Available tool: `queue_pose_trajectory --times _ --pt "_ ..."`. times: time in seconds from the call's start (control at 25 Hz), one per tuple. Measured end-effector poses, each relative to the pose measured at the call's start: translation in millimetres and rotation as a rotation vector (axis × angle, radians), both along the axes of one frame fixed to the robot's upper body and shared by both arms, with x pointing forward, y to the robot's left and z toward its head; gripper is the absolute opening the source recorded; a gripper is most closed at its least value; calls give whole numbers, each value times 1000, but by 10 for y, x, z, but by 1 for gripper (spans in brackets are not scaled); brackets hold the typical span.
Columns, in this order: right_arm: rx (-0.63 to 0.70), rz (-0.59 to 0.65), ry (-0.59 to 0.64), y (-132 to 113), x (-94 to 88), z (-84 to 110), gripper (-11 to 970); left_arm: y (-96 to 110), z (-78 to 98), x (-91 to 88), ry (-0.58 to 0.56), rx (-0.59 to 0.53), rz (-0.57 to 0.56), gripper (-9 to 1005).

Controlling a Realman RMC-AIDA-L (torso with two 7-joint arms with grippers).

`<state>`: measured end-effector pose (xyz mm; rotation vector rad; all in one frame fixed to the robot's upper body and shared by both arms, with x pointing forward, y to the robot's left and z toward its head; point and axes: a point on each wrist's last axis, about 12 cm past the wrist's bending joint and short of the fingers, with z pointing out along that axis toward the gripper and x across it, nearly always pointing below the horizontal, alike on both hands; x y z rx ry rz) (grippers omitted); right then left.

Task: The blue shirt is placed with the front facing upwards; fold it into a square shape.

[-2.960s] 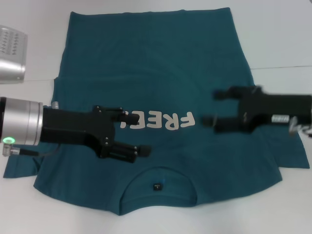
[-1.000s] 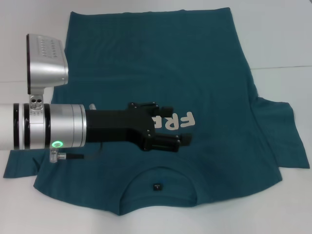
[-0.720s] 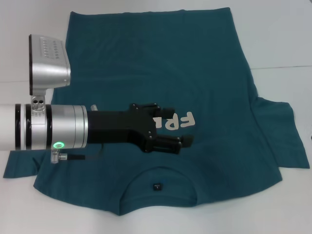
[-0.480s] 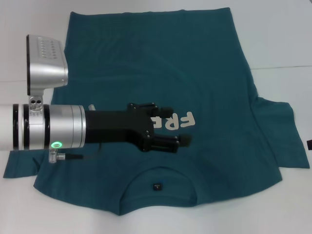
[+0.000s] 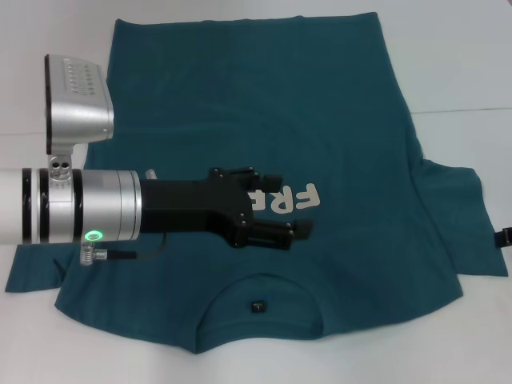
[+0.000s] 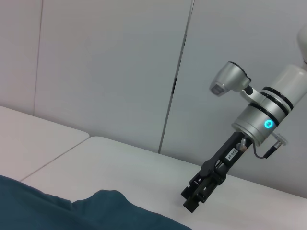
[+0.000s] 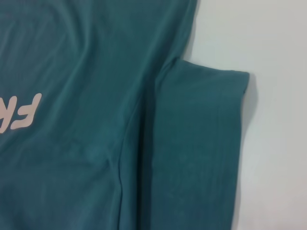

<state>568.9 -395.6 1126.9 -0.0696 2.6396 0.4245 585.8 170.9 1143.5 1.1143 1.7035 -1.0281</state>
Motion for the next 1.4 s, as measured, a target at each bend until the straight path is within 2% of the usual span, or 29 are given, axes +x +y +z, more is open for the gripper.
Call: queue_pose_trajectory --times 0.52,1.4 --pt "18 15 1 131 99 -122 927 0 -4 0 -10 2 -2 933" --pt "21 5 12 148 99 -223 928 -8 -19 2 -9 3 1 933"
